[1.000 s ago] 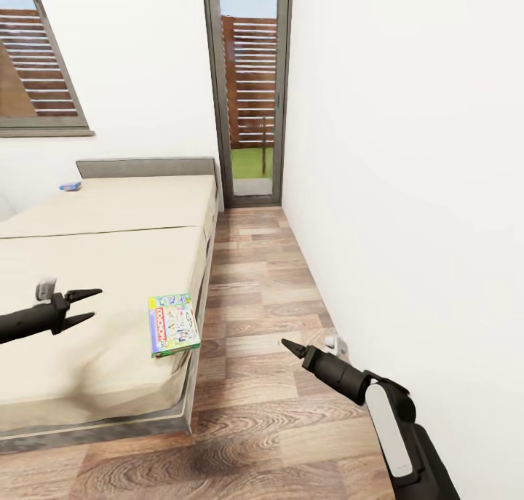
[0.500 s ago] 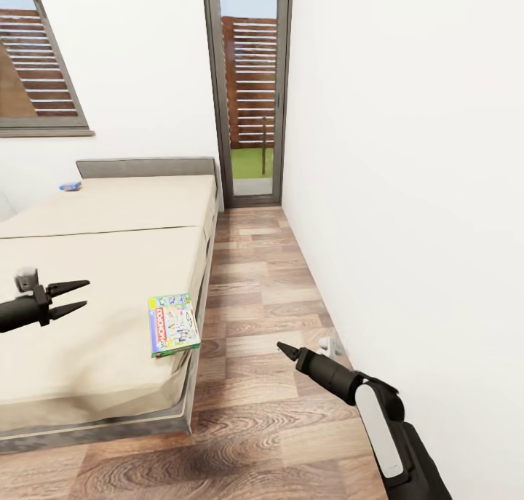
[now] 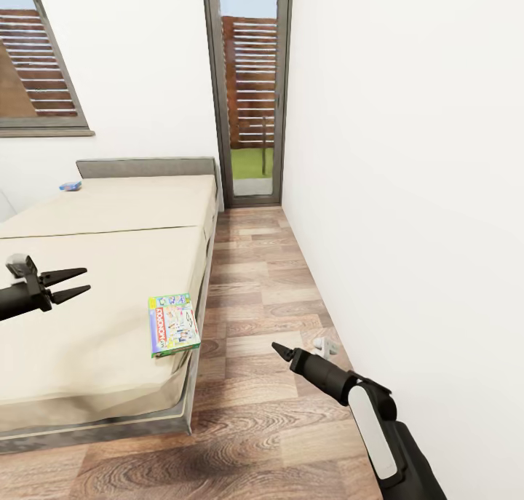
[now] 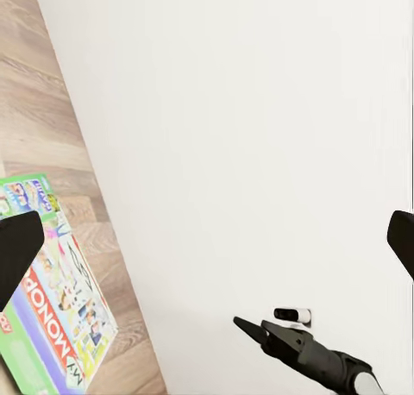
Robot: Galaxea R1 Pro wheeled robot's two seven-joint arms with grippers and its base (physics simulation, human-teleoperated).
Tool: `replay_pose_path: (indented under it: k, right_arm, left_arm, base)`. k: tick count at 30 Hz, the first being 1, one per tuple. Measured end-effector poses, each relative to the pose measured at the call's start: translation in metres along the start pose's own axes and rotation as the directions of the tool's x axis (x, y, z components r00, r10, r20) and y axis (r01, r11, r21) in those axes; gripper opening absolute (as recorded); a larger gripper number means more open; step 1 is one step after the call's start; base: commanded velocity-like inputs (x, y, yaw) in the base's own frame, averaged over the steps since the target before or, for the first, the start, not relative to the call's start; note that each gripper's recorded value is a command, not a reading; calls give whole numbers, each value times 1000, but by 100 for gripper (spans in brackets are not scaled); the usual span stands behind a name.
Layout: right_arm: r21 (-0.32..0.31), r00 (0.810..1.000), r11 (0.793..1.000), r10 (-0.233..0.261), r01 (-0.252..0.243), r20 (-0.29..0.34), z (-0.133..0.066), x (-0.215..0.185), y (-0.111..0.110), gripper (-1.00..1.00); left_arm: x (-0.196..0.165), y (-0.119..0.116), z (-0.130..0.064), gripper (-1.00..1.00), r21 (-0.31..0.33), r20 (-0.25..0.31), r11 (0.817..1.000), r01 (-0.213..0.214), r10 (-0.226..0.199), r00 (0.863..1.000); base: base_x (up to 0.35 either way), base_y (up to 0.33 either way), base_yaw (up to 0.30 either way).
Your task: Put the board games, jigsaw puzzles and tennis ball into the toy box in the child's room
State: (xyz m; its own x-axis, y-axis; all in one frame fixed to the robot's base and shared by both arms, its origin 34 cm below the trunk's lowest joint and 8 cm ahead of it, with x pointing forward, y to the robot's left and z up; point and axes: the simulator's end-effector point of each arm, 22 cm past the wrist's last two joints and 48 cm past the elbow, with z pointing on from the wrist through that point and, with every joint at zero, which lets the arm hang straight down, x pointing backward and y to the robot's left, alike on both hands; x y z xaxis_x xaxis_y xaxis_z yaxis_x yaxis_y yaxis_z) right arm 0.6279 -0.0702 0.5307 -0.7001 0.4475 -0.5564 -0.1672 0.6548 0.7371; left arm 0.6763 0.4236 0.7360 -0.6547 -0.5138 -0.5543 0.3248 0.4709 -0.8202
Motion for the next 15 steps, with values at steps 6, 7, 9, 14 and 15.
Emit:
replay_pose_path:
  k: [6, 7, 9, 14, 15]
  right_arm:
    - [7, 1000, 1000, 1, -1, 10, 2, 1, -4, 100]
    - [7, 1000, 1000, 1, -1, 11, 2, 1, -5, 100]
    - [8, 1000, 1000, 1, -1, 12, 2, 2, -5, 100]
    - [10, 1000, 1000, 2, -2, 12, 3, 2, -7, 100]
    - [10, 1000, 1000, 3, -3, 12, 3, 2, -6, 100]
  left_arm:
    - [1, -2, 0, 100, 8, -1, 1000, -2, 2, 1000]
    - [1, -3, 0, 100, 9, -1, 1000, -3, 3, 1000]
    - [1, -3, 0, 100, 10, -1, 1000, -3, 3, 1000]
    - [1, -3, 0, 100, 10, -1, 1000, -3, 3, 1000]
    - [1, -3, 0, 100, 11, -1, 1000, -2, 2, 1000]
  base:
    - [26, 4, 0]
    - [98, 45, 0]
    - [97, 53, 0]
    - [49, 28, 0]
    - [73, 49, 0]
